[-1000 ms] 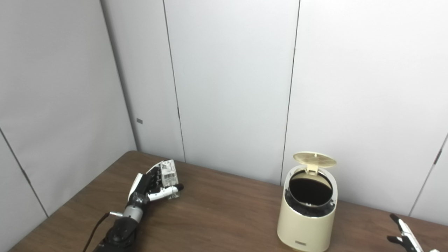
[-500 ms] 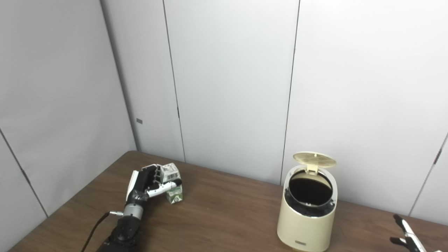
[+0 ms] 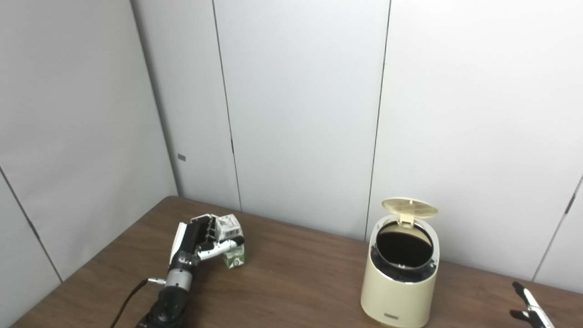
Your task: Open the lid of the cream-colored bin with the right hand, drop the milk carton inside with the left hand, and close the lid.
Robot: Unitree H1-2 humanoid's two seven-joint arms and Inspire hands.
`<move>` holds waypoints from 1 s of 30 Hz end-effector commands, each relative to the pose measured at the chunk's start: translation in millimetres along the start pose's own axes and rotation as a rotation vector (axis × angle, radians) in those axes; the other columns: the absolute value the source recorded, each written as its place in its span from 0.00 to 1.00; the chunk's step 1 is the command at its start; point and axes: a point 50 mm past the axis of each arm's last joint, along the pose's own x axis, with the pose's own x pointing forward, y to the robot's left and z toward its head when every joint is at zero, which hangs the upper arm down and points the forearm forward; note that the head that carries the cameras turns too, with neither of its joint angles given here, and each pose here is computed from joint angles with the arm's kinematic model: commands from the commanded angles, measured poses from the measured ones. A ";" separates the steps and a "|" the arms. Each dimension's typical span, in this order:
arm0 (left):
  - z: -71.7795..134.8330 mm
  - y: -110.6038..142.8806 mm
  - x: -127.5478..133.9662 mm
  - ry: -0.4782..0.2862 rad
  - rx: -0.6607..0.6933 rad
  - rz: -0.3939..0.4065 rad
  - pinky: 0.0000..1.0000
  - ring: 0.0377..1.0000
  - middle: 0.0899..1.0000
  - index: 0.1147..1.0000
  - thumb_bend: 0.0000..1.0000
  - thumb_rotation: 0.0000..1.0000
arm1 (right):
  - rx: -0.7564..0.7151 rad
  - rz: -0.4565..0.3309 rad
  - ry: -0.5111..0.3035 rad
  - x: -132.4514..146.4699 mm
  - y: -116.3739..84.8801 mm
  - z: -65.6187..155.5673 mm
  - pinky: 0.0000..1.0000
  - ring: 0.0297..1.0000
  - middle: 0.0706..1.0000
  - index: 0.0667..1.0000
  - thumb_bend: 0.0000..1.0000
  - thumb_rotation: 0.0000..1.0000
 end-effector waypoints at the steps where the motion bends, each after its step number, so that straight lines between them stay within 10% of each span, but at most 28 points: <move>1: 42.2 -2.1 21.4 -0.138 -0.031 0.022 0.38 0.42 0.45 0.41 0.52 0.00 | -0.017 -0.048 -0.059 10.8 -17.4 13.8 0.00 0.87 0.99 1.00 0.99 0.65; 19: 164.6 -65.1 6.8 -0.366 -0.186 -0.019 0.36 0.39 0.42 0.43 0.52 0.00 | -0.022 -0.060 -0.048 16.3 -13.6 23.2 0.00 0.90 0.98 1.00 0.88 0.47; 23: 181.9 -87.1 1.4 -0.400 -0.194 -0.019 0.36 0.39 0.42 0.43 0.52 0.00 | 0.002 -0.059 -0.045 17.1 -13.5 30.6 0.52 0.86 0.95 0.98 0.87 0.37; 30: 198.2 -114.5 -9.1 -0.441 -0.257 -0.102 0.34 0.38 0.41 0.43 0.52 0.00 | 0.041 -0.048 -0.053 16.1 -13.1 40.4 0.71 0.85 0.93 0.97 0.83 0.20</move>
